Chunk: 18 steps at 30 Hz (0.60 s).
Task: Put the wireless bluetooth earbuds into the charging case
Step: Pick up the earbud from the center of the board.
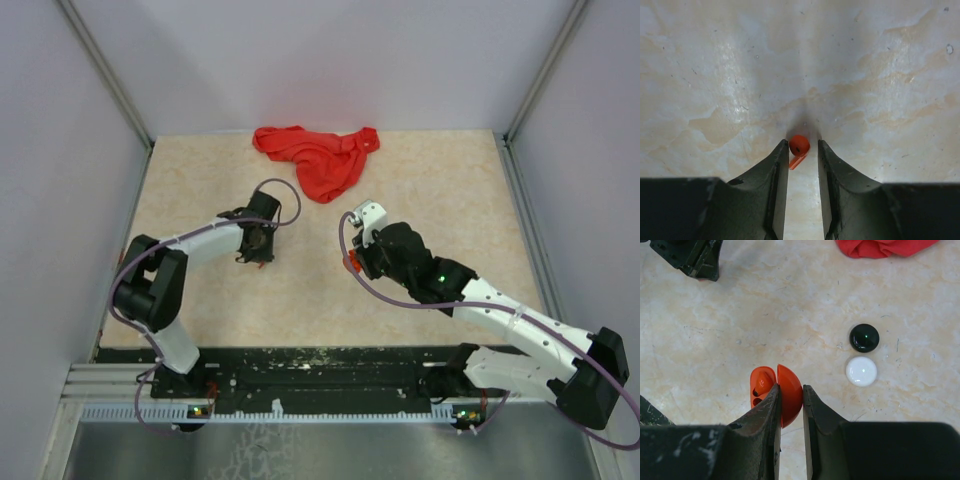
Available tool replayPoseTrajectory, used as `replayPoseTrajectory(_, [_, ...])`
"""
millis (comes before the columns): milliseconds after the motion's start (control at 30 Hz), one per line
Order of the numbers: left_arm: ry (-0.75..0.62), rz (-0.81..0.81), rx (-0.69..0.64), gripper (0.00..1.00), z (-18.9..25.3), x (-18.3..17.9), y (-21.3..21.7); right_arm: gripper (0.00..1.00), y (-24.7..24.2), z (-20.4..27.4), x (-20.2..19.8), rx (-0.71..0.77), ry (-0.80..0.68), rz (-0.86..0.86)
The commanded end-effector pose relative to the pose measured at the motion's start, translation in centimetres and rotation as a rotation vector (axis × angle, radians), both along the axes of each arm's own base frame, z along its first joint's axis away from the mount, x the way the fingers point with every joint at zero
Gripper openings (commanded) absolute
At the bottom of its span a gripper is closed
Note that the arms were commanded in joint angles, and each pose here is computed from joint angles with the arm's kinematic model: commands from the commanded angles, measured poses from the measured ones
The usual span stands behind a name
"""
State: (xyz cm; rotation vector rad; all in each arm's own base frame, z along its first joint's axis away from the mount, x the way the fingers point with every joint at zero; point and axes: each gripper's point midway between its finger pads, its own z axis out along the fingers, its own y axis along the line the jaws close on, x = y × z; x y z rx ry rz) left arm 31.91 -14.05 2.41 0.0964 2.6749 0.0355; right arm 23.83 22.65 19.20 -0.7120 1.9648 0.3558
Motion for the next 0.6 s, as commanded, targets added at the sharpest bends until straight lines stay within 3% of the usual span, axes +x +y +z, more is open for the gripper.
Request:
replayPoseTrajectory(0, [0.016, -0.021, 0.065, 0.34, -0.2, 0.7, 0.2, 0.09, 0.3, 1.9, 0.5, 0.063, -0.048, -0.008])
replayPoseTrajectory(267, [0.058, -0.023, 0.108, 0.26, -0.7, 0.6, 0.4, 0.09, 0.2, 1.9, 0.6, 0.060, -0.051, -0.009])
replayPoseTrajectory(567, [0.086, -0.048, 0.121, 0.30, 0.0, -0.4, 0.1, 0.09, 0.4, 1.9, 0.6, 0.061, -0.052, -0.005])
